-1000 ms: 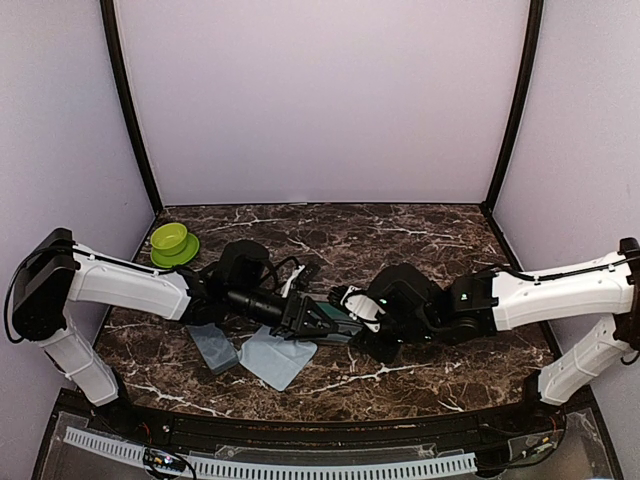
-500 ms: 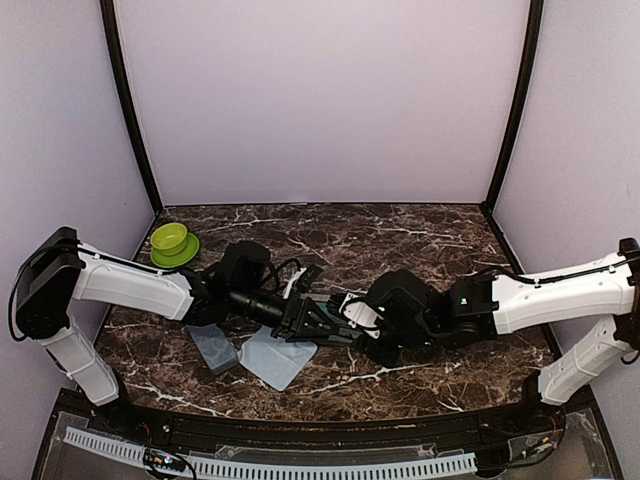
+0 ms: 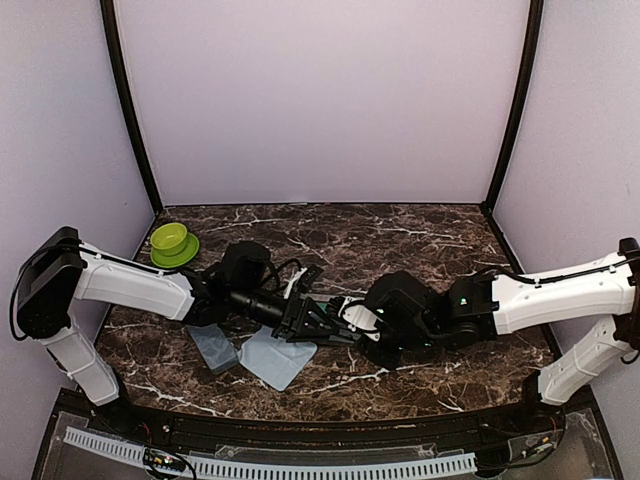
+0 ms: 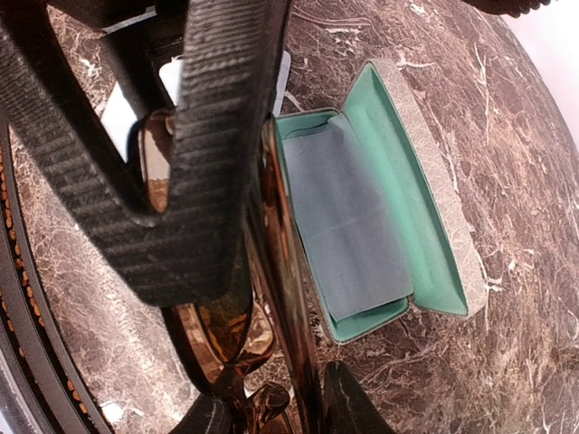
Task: Organize the sunglasses
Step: Pass from the left arm to the right
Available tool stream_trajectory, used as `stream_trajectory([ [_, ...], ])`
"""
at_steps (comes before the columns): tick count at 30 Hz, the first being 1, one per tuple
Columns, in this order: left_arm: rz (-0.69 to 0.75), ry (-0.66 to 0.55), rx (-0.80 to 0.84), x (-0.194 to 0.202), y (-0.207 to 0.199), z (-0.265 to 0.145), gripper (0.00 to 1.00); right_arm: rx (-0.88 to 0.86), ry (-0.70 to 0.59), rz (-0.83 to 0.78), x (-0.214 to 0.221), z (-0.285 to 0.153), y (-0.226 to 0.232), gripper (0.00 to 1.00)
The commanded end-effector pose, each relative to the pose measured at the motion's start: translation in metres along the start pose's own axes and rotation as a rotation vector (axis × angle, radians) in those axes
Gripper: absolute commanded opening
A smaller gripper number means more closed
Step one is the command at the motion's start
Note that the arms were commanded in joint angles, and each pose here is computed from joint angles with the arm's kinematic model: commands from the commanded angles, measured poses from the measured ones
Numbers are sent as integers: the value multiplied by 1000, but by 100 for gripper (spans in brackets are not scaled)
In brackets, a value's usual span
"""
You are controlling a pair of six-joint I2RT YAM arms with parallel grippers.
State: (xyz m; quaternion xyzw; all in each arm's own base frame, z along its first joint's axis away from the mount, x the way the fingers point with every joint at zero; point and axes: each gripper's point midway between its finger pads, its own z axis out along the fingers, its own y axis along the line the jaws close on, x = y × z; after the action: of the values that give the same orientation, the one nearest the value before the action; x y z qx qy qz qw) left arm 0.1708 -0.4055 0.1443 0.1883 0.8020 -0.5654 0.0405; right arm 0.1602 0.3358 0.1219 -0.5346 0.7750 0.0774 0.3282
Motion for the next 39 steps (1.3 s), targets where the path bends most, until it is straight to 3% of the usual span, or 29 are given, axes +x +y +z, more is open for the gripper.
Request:
stream_trajectory([
  [1,2,11,7,2,1,0,40,15,-59,33,-17,-6,-3,30],
  [11,20,-7,1,-2,-1,-2,70,-12,-60,55,-12,-8,1,29],
  [25,67,-60,-34,-7,4,-12,82,-107,-86,93,-5,-12,14,27],
  [30,295,-162,-158,-16,4,-38,84,-183,-101,132,-2,-16,19,27],
  [33,503,-274,-244,-23,0,-63,85,-247,-120,164,-2,-21,21,27],
  [39,910,-408,-212,-6,-31,-97,84,-366,-137,213,-5,-33,26,27],
])
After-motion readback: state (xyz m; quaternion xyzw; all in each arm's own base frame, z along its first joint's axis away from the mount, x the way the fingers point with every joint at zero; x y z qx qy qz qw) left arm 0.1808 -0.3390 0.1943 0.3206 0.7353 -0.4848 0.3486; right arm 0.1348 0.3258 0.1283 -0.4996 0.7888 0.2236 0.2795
